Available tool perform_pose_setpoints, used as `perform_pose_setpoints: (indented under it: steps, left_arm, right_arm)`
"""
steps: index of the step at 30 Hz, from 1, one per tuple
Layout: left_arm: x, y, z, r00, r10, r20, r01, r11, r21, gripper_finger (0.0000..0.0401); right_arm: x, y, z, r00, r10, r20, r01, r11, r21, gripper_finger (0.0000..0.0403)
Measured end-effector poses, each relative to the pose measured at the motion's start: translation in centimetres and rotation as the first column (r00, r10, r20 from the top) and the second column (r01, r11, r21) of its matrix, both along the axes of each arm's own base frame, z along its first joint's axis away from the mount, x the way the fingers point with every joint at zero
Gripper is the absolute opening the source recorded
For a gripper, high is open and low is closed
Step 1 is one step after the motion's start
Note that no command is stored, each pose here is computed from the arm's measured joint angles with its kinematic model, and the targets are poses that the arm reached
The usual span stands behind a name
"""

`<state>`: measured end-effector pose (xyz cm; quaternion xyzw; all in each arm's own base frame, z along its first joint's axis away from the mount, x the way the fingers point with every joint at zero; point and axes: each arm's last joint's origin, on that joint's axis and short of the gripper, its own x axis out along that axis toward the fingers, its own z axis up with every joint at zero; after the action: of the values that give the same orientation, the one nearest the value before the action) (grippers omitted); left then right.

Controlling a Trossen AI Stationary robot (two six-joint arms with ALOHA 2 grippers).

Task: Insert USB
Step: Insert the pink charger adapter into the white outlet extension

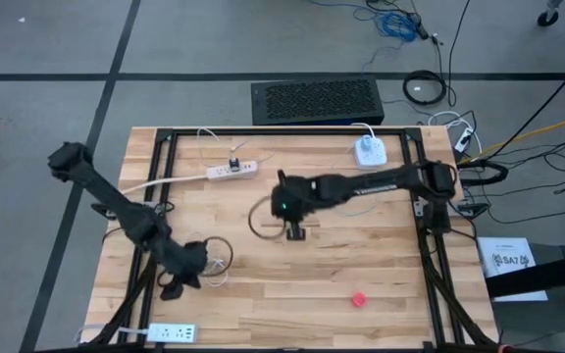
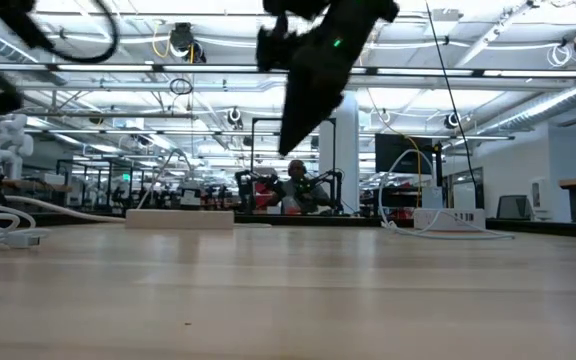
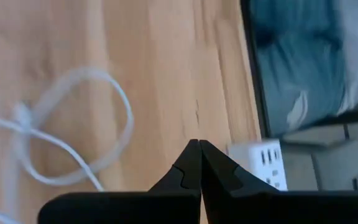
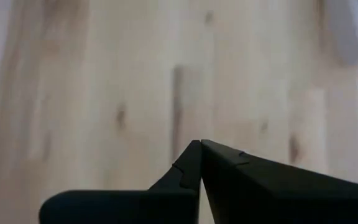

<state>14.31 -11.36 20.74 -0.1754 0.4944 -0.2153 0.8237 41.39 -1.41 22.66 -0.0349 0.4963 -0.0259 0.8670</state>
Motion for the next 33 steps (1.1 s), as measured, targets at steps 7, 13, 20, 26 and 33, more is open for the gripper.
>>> perform_pose_setpoints:
  steps: [7, 13, 20, 26, 33]
  left_arm:
    - [-0.9, -4.0, -2.4, 0.981, -0.012, -0.195, 0.007, 1.0, -0.026, 0.0001]
    - [-1.5, -7.9, -3.3, 0.96, -0.029, -0.28, 0.008, 0.997, -0.075, 0.0001]
    - [-0.8, -12.0, -3.8, 0.938, -0.056, -0.343, 0.041, 0.998, -0.053, 0.0001]
    - [0.0, -14.5, -5.3, 0.918, -0.075, -0.39, 0.068, 0.997, -0.031, 0.0001]
    - [2.0, -13.2, -6.6, 0.955, 0.009, -0.297, 0.027, 0.993, 0.118, 0.0001]
  right_arm:
    - [-3.3, 5.4, 0.5, 0.992, 0.009, -0.125, -0.008, 1.0, 0.009, 0.0]
    - [-7.5, 9.1, -0.9, 0.992, -0.053, -0.112, 0.055, 0.998, 0.014, 0.0]
    - [-11.2, 11.9, -2.3, 0.993, -0.116, 0.022, 0.113, 0.986, 0.125, 0.0]
    - [-12.3, 13.2, -2.7, 0.99, -0.131, 0.051, 0.125, 0.985, 0.116, 0.0]
    - [-12.5, 13.8, -2.6, 0.993, -0.11, 0.049, 0.104, 0.987, 0.12, 0.0]
